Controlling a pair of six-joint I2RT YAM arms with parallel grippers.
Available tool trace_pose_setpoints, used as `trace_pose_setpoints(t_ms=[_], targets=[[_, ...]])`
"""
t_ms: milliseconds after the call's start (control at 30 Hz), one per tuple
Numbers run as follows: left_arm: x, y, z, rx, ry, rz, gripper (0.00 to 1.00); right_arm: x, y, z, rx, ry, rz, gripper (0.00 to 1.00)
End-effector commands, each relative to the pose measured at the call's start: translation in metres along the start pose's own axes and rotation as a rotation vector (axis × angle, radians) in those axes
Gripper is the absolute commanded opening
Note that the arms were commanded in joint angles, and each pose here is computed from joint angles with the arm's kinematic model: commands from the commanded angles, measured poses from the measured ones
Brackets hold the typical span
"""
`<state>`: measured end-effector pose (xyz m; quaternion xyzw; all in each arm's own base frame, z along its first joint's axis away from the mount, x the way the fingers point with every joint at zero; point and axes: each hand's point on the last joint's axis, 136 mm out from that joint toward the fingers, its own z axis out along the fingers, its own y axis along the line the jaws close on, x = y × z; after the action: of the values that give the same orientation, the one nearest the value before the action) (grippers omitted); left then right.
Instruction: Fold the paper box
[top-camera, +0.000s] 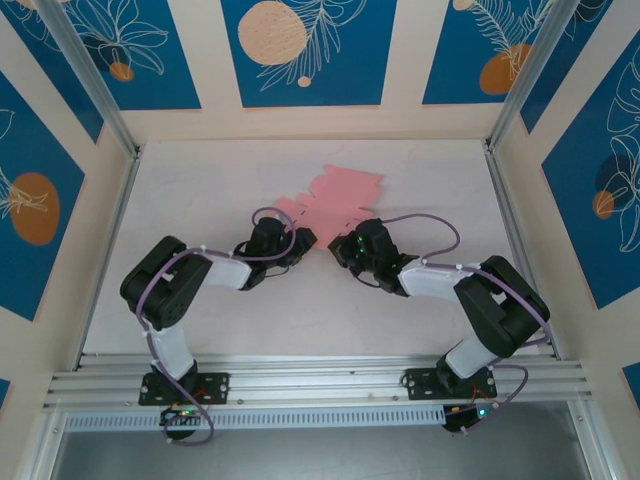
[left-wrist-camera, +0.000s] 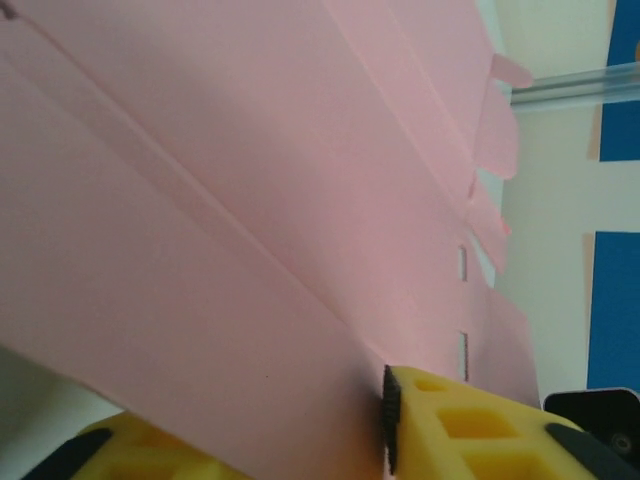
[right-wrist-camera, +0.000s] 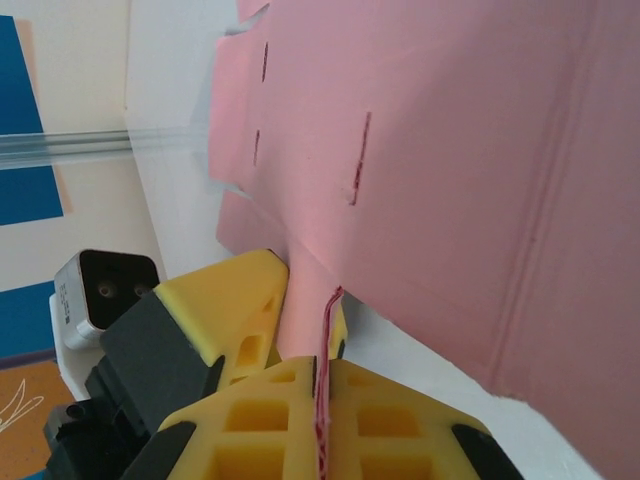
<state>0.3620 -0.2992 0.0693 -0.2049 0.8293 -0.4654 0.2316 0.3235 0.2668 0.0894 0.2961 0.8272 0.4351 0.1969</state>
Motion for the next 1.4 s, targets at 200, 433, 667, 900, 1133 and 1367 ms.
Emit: trace_pose_setpoints(t_ms=[200,433,667,900,1133,1367], targets=[[-0.015,-0.013,0.001,0.009,-0.042,0.077,0.04,0.009,0.000,-0.004,0.012,0.035,-0.016,0.00],[-0.034,-0.035,-0.019,-0.009,0.006,0.286,0.00,-0.001,-0.012,-0.032,0.090,0.051,-0.108,0.61],[-0.043,-0.056,-0.052,-0.118,0.236,0.627,0.00,-0.027,-0.001,-0.093,0.189,0.011,-0.309,0.88],[-0.042,-0.069,-0.097,-0.228,0.464,0.946,0.00,-0.060,0.022,-0.137,0.230,-0.011,-0.471,0.89],[-0.081,-0.083,-0.135,-0.441,0.469,1.246,0.00,-0.080,0.055,-0.150,0.149,0.013,-0.569,0.89],[-0.113,-0.097,-0.135,-0.609,0.600,1.616,0.00,-0.098,0.065,-0.144,0.140,0.052,-0.536,0.89]])
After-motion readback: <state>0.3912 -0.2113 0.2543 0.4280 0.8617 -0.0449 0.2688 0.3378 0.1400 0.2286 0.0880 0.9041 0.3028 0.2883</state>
